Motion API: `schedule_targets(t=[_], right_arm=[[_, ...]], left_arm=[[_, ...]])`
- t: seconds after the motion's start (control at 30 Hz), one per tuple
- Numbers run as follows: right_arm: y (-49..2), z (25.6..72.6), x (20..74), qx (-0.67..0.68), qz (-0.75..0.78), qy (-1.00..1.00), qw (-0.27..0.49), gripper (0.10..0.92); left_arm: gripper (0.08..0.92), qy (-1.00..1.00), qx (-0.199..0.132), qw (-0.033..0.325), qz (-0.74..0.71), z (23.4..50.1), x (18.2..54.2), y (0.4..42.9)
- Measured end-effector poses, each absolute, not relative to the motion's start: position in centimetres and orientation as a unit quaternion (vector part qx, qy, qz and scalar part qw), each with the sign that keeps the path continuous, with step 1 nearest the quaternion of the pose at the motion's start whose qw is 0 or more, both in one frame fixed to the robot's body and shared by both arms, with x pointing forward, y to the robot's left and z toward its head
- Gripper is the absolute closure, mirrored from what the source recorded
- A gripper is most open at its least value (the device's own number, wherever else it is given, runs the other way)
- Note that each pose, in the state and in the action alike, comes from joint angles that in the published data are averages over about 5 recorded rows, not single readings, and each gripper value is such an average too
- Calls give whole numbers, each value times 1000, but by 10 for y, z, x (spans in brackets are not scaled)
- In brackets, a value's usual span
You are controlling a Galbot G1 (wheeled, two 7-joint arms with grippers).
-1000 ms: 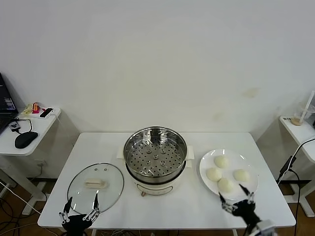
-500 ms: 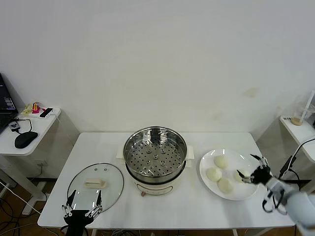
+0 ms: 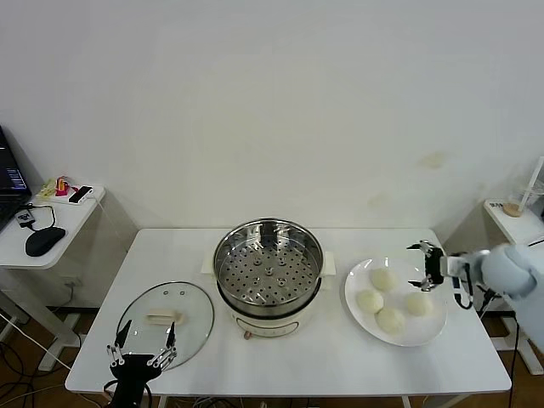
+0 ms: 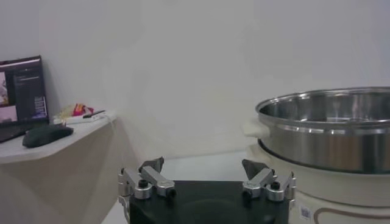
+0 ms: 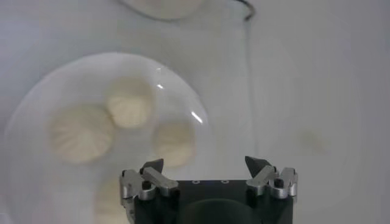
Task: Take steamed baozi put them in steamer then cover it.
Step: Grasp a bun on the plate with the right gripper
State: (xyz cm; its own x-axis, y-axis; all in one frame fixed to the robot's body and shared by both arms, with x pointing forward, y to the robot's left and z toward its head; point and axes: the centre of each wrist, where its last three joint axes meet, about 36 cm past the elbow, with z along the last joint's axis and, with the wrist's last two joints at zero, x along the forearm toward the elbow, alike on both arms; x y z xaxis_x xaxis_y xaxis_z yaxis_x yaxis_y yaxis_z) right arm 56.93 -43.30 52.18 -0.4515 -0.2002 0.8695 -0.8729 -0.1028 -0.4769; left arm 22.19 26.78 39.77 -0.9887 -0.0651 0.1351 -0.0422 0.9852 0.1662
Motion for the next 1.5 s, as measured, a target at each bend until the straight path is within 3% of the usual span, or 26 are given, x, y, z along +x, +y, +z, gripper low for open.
schedule_targets(t=[0.9, 1.5], right_arm=[[-377, 449, 659, 477, 604, -530, 356, 224], [-366, 446, 668, 480, 602, -521, 369, 434]], left_arm=[[177, -994, 16, 59, -88, 404, 231, 272], [177, -995, 16, 55, -86, 405, 233, 272]])
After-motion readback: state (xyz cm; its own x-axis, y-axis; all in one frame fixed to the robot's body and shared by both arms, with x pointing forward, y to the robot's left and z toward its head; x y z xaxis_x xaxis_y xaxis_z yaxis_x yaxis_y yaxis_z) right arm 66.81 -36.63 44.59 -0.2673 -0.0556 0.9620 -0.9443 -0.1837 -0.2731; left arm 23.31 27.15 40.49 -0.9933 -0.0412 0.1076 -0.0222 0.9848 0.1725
